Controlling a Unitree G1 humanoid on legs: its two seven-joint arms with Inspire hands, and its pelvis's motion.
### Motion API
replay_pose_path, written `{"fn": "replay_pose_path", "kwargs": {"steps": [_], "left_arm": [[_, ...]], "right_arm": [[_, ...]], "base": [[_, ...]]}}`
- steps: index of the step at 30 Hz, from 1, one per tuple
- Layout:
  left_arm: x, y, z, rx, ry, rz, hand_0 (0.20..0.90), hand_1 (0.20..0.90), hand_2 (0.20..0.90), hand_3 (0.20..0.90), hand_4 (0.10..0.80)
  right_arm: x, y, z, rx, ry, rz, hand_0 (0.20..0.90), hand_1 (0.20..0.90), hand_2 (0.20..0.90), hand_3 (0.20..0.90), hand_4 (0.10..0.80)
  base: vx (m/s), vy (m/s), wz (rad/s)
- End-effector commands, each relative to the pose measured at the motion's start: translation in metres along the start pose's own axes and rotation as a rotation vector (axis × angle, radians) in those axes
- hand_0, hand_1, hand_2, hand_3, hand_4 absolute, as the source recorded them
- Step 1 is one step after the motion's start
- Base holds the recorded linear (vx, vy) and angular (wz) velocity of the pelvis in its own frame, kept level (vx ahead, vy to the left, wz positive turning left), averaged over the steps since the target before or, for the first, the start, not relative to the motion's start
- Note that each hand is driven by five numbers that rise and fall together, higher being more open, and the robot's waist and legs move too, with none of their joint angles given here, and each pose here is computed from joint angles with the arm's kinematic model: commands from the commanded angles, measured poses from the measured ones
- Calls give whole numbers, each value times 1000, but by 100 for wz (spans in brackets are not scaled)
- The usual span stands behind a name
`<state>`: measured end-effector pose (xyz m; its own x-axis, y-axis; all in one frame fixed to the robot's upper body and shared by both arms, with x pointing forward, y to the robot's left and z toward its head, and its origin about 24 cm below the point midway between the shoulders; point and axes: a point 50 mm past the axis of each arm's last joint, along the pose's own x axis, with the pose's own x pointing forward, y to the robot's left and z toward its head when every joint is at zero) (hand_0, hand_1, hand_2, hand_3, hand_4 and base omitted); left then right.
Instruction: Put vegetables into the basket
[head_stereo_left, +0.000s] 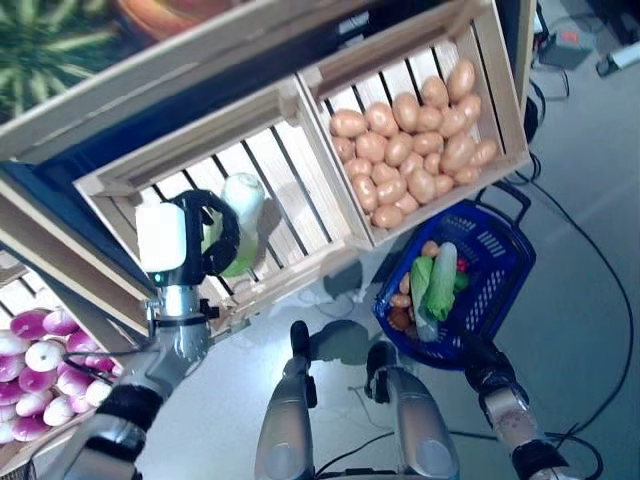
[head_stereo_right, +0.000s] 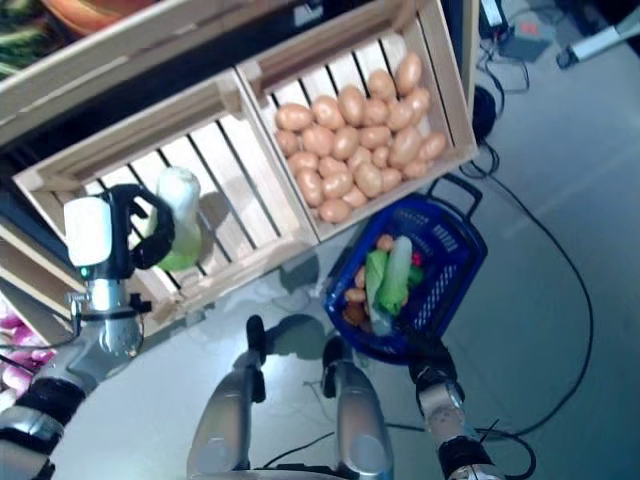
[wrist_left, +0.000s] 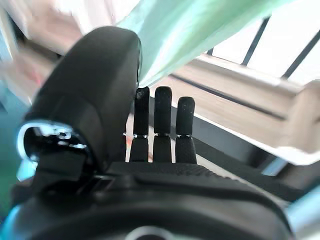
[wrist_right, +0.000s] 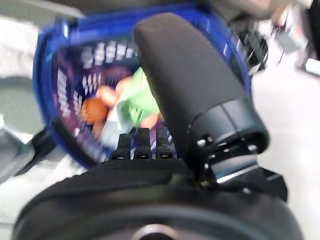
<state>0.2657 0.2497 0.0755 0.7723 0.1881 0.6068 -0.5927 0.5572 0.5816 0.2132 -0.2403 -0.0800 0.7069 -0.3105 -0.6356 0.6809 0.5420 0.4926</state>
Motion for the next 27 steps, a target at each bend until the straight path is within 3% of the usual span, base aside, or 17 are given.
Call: {"fn": "replay_pose_path", "kwargs": {"steps": [1,6,15,27], "left_arm": [[30,26,22,-299,-43,111,300,300,300,300,400],[13,24,32,-663,76,24,300,300,300,300,400],[0,17,35,-929,190,-30,300,300,300,300,400],[-12,19,18,-822,313,32,300,300,300,300,400]], "right_arm": [[-8,-3,14,-60,-137,-8,900,900,900,900,800],[-19,4,16,-108,-206,51,900,900,900,900,800],[-28,5,21,-173,-242,139,900,900,900,900,800],[-35,1,17,-297,-218,186,900,900,900,900,800]], "base": [[106,-63,17],[113,-68,16],[98,4,10],[76,23,0]]}}
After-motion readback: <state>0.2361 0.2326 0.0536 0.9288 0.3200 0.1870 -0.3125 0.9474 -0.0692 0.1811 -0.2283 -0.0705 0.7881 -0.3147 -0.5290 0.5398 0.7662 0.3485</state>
